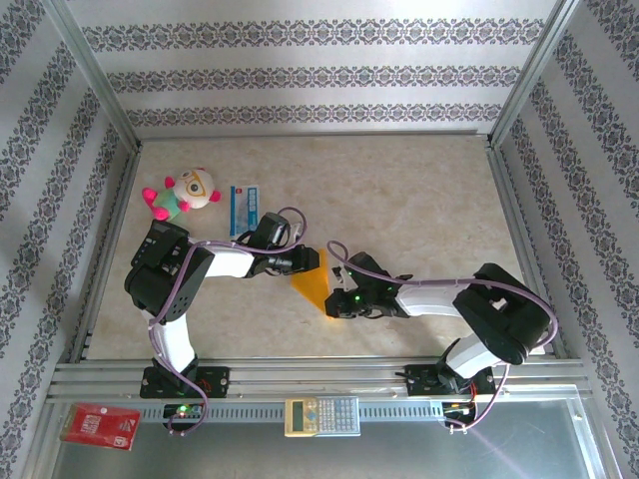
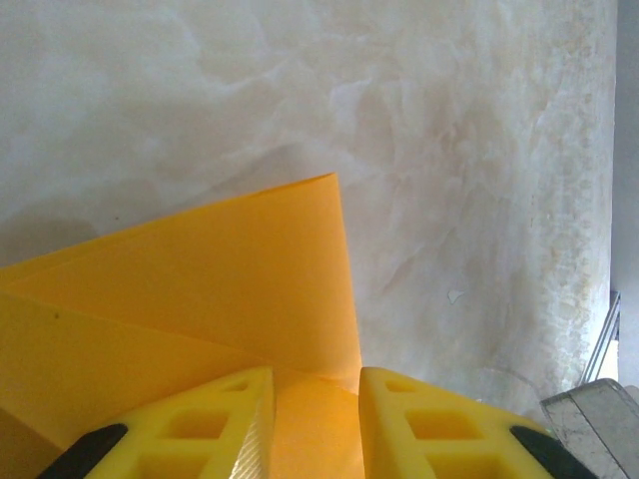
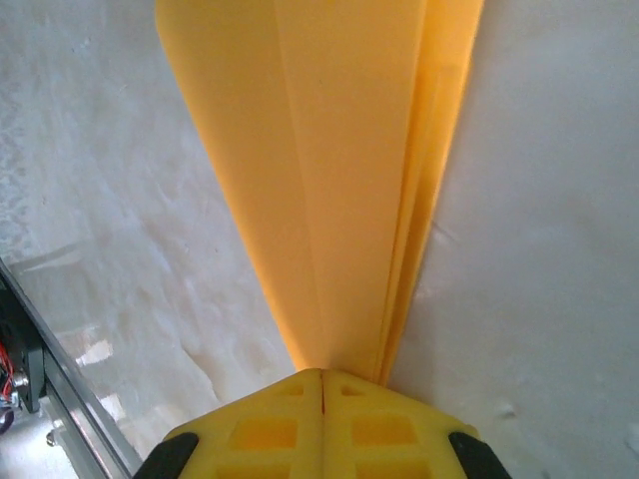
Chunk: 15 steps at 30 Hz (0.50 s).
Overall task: Fold a paper plane with a square sheet of paper (pick it up from the middle)
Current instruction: Fourth fold the wing at the center of the table.
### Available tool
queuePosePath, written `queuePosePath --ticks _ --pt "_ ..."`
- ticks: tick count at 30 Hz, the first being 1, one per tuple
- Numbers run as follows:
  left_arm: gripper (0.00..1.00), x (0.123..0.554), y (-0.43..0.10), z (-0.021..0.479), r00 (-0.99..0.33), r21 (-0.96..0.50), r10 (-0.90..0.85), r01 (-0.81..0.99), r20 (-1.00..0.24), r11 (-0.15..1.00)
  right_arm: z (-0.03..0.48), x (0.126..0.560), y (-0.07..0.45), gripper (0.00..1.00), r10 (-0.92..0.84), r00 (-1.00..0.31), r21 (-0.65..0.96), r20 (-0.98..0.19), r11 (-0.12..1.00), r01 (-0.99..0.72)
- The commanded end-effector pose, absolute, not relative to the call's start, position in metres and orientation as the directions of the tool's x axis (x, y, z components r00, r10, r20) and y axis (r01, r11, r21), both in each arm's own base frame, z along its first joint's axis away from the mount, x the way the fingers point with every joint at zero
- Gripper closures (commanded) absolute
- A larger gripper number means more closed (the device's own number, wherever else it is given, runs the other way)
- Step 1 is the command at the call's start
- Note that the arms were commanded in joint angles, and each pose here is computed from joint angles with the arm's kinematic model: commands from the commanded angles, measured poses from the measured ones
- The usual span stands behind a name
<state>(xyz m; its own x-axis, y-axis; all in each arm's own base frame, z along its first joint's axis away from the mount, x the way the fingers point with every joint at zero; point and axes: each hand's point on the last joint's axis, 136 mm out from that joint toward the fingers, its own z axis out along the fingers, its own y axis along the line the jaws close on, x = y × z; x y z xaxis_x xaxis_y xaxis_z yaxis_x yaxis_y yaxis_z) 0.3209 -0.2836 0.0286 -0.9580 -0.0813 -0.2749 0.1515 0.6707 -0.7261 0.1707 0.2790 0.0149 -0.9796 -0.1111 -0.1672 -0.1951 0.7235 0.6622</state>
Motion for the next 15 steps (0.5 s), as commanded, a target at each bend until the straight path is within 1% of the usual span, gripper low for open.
queuePosePath --ticks 1,5,8,11,15 --pt "0.7 0.307 -0.248 -0.015 -0.976 -0.603 -0.097 0.041 -0.195 0.797 0.006 0.137 0.261 1.0 -0.161 -0.986 0.64 -0.034 0.754 -0.146" --pt "0.7 0.308 -0.249 -0.016 -0.976 -0.604 -0.098 0.039 -0.193 0.796 0.043 0.165 0.281 1.0 -0.119 -0.987 0.72 -0.111 0.675 -0.162" --pt "0.7 0.307 -0.249 -0.016 -0.977 -0.606 -0.096 0.041 -0.192 0.795 0.06 0.182 0.292 1.0 -0.106 -0.983 0.741 -0.15 0.647 -0.183" --pt "0.7 0.307 -0.25 -0.016 -0.977 -0.608 -0.097 0.041 -0.192 0.793 0.063 0.196 0.3 1.0 -0.105 -0.98 0.742 -0.167 0.641 -0.195" --pt "0.7 0.307 -0.249 -0.016 -0.977 -0.608 -0.098 0.039 -0.191 0.793 0.05 0.21 0.305 1.0 -0.1 -0.982 0.731 -0.157 0.657 -0.184"
